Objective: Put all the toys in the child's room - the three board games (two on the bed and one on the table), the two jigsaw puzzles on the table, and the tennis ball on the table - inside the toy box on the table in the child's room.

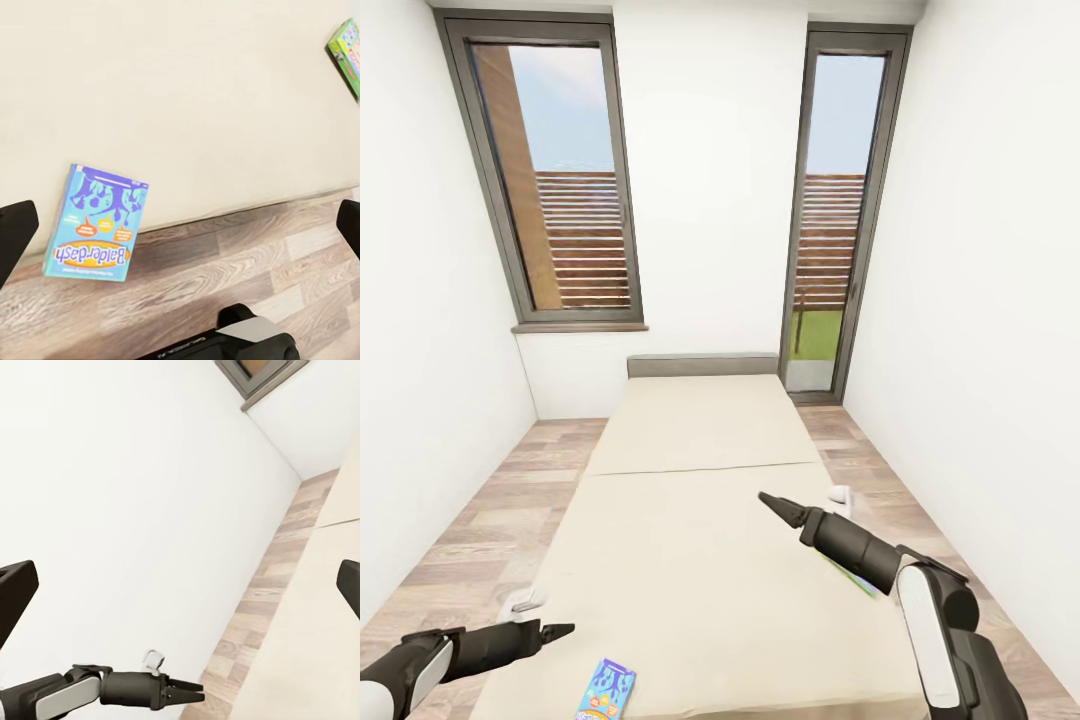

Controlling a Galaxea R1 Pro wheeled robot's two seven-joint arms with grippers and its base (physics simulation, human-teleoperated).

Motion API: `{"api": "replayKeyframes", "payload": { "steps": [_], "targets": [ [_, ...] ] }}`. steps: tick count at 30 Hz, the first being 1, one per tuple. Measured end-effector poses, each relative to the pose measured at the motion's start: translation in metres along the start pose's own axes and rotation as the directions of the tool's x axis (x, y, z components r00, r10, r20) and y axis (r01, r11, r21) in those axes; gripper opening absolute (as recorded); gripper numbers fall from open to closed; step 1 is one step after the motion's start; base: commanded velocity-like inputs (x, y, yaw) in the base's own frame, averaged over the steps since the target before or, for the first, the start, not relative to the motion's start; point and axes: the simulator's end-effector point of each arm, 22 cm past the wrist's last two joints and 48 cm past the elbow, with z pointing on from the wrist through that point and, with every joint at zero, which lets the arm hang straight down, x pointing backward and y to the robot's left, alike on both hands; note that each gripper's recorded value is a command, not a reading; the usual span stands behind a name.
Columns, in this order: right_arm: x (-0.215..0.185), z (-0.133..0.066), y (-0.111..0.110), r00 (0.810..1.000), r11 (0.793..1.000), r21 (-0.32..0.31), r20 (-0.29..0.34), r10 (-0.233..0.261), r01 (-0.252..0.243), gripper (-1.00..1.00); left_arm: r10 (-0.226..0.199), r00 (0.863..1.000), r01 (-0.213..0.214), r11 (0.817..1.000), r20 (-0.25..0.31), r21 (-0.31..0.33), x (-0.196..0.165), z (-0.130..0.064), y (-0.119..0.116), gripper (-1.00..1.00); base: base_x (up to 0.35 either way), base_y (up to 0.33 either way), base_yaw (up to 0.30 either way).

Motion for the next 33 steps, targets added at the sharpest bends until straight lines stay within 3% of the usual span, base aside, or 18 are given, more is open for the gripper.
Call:
{"api": "replayKeyframes", "payload": {
  "steps": [33],
  "targets": [
    [0.0056,0.0032,-0.0006,1.0,1.0,0.0,-0.014,0.007,-0.007,1.0,0.002,1.0,-0.002,1.0,0.003,0.0,-0.0005,-0.001,0.0011,1.0,-0.075,0.077,0.0]
  ]
}}
